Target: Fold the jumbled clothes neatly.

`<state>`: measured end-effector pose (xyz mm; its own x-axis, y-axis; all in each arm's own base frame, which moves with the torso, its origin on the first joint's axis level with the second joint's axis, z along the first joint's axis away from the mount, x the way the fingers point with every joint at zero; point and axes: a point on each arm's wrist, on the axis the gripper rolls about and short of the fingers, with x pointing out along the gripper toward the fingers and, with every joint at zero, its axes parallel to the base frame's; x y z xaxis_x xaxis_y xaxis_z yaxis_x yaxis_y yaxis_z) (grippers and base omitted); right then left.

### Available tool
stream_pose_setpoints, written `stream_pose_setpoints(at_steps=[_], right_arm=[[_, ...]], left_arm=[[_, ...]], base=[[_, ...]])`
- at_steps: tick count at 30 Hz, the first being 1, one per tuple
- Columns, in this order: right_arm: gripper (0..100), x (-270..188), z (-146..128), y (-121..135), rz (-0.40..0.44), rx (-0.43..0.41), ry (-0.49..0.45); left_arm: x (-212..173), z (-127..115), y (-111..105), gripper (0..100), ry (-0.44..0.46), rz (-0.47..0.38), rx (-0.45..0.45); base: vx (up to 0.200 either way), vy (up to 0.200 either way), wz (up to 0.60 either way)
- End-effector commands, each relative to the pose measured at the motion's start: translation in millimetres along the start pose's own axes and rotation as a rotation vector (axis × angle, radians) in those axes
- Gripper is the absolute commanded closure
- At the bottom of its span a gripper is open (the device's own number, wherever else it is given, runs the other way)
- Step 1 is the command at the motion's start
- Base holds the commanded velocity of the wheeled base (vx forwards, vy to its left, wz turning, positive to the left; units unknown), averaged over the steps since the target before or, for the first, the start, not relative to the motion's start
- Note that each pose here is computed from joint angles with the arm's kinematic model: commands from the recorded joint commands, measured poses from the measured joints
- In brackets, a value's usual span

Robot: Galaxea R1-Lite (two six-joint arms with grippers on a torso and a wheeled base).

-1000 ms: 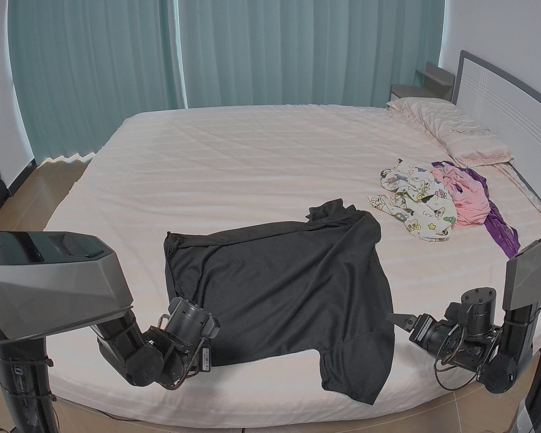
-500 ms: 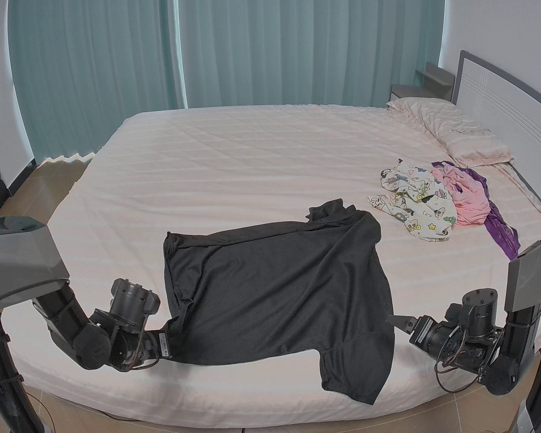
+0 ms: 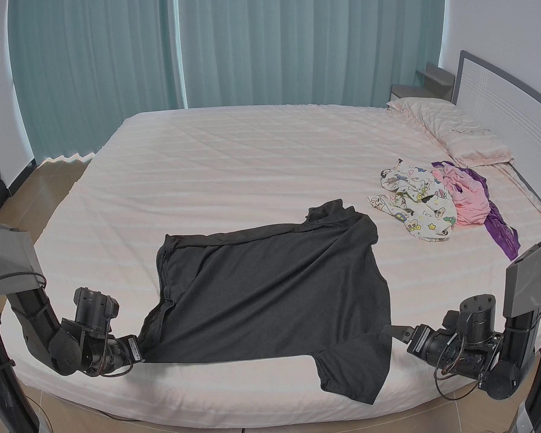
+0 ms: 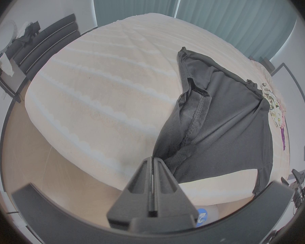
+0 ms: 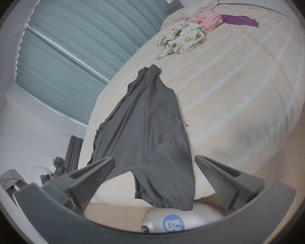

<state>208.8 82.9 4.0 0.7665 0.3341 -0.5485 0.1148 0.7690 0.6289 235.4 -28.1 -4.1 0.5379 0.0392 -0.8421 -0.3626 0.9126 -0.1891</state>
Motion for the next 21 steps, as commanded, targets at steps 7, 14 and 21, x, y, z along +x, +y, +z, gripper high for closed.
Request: stream_pose_setpoints(at_steps=[7,14,21], right_arm=[[0,3,-17,-10,-0.024,-0.067,0.121],[0,8,-29,-16,-0.066,-0.102,0.189],[0,10,-44,-20,-0.102,-0.15,0.275]], left_arm=[[20,-17,14,0,-0.017,-0.002,-0.084],[22,-21,16,0,-0.008,-0.09,-0.183],[16,-21,12,0,0.017,-0.199,-0.21]], base=[[0.0,0.0,0.0],[0.0,0.0,0.0],[0.0,0.0,0.0]])
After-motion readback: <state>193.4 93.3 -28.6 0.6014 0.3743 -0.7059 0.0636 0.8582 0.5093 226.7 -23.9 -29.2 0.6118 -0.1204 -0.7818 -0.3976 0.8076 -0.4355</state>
